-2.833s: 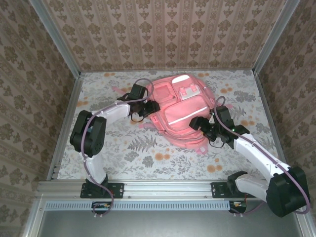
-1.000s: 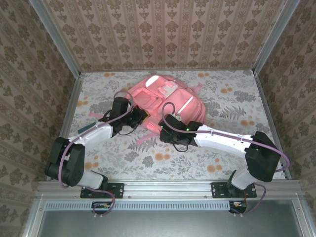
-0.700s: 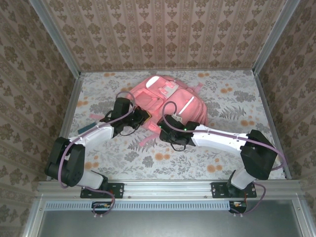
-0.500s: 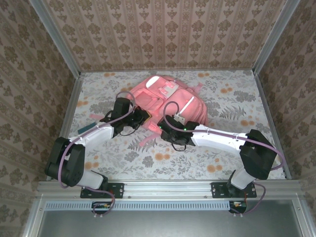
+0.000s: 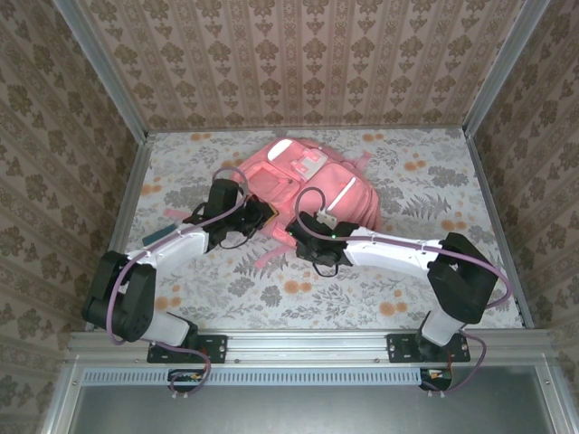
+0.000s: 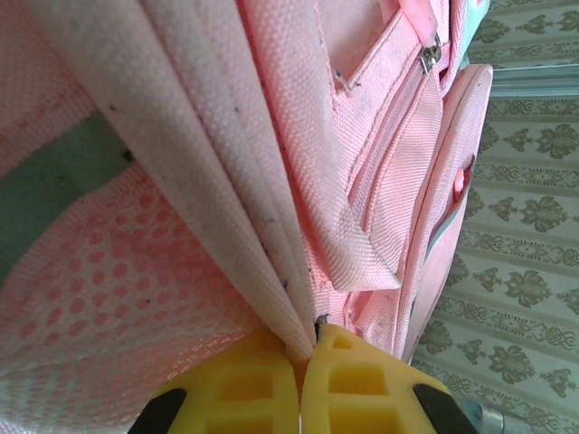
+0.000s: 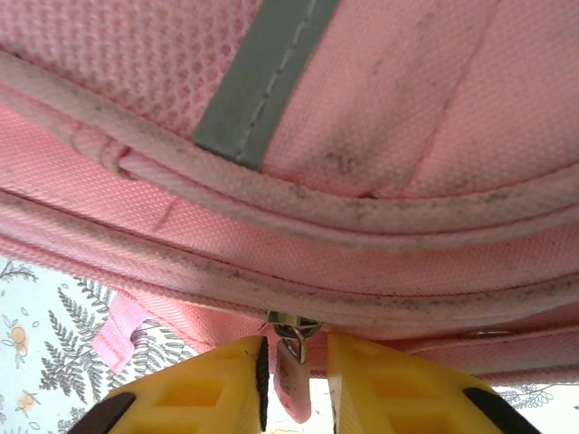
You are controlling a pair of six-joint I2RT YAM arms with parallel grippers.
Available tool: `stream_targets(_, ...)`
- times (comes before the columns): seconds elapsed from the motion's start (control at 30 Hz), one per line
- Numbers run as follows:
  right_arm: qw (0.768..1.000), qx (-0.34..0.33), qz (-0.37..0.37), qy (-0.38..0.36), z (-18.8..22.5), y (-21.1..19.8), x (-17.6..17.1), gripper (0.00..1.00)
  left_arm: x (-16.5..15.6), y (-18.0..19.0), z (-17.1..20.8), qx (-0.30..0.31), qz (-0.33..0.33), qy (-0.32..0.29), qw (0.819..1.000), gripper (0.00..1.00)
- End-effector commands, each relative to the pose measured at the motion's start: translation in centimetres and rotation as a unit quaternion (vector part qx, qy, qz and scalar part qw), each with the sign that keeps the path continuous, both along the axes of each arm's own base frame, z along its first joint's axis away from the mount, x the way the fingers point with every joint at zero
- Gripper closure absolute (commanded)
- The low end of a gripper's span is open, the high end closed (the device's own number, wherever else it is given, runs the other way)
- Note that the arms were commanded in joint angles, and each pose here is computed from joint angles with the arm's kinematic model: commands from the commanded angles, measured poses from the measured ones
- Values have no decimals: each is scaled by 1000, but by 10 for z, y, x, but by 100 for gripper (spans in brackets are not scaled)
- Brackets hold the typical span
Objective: Pack the student bag
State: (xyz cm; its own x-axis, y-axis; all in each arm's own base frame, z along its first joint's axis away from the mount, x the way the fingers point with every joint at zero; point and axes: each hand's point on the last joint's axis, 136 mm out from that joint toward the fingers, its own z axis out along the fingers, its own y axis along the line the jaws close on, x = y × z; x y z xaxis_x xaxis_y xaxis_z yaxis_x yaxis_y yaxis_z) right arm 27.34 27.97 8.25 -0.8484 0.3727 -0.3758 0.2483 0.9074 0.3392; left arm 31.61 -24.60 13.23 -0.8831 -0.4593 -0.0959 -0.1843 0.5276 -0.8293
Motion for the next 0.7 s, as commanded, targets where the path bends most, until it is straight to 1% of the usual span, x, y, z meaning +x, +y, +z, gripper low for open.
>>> stream_targets(0.0, 1000, 8, 5, 2, 3, 7, 6, 76, -5, -13, 30, -38, -31, -41, 998, 100)
stream_targets(0.13, 1000, 0, 7, 1, 3, 5, 7, 82, -5, -12, 29, -35, -30, -39, 998, 100)
stream_targets(0.27, 1000, -17, 8, -1, 3, -5, 5, 92, -4, -9, 26, -26, -26, -40, 999, 100)
stream_targets(0.4, 999, -49, 15, -8, 6, -25, -3, 98, 4, 3, 21, -4, -19, -47, 999, 100)
stream_targets(0.53, 993, -118, 5, -24, 16, -69, -15, 100, 19, 26, 14, 18, 0, -49, 999, 100)
stream_targets(0.6, 984, -173, -7, -38, 26, -97, -19, 100, 25, 34, 11, 26, 3, -51, 998, 100)
stream_targets(0.67, 976, -211, -15, -50, 34, -118, -20, 100, 31, 39, 10, 31, 5, -54, 998, 100)
